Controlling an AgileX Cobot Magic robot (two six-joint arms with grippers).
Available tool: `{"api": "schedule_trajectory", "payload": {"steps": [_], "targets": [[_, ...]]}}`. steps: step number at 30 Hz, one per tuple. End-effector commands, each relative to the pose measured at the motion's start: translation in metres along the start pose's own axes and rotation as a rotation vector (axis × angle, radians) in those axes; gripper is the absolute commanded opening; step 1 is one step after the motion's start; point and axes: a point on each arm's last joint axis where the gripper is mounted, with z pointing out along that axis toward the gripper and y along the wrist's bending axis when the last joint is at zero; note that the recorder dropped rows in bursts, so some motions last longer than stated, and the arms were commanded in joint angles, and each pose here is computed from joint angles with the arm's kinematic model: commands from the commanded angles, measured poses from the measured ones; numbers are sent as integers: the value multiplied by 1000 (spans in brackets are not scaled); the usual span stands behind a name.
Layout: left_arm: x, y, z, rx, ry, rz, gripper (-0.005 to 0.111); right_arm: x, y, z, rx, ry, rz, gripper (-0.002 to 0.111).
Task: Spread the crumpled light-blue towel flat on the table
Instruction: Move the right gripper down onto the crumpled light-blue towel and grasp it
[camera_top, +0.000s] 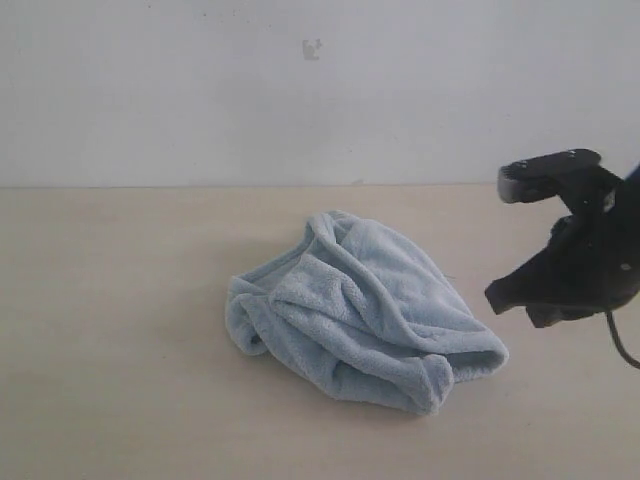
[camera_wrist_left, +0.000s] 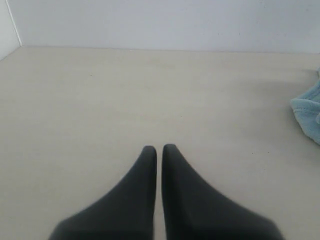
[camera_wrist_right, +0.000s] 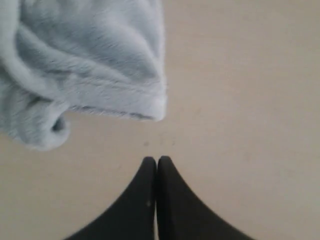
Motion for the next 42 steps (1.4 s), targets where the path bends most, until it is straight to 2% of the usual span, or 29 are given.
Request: {"api": "schedule_trajectory", "payload": {"steps": [1,2,4,6,7,9,11,16,20,22,27,31,36,42], "targets": [[0,0,0,-1,-4,8,4,-10,22,-8,-60,19,-68,0],[0,0,0,-1,-4,8,4,-9,27,-6,-84,21,-64,0],[0,0,0,-1,-4,8,4,-2,44,4,-144,19,-174,1],[0,0,0,-1,-4,8,4,5,58,16,-179,6,-263,14],[0,0,0,-1,-4,8,4,7,64,20,-179,-3,-295,27],[0,0,0,-1,-4,8,4,5,63,24,-173,-8,-293,43],[0,0,0,-1,-4,8,4,5,63,27,-171,-4,-258,47],[0,0,0,-1,-4,8,4,6,62,66,-156,55,-241,47],[0,0,0,-1,-4,8,4,3,64,74,-168,28,-186,47],[0,0,0,-1,-4,8,4,3,65,73,-175,26,-175,42],[0,0,0,-1,-4,8,4,5,66,70,-187,50,-179,0],[0,0,0,-1,-4,8,4,-5,69,49,-219,-11,-143,0],[0,0,0,-1,-4,8,4,-18,77,-2,-318,-131,-79,0],[0,0,0,-1,-4,8,4,-14,78,-86,-335,-415,-219,0]]}}
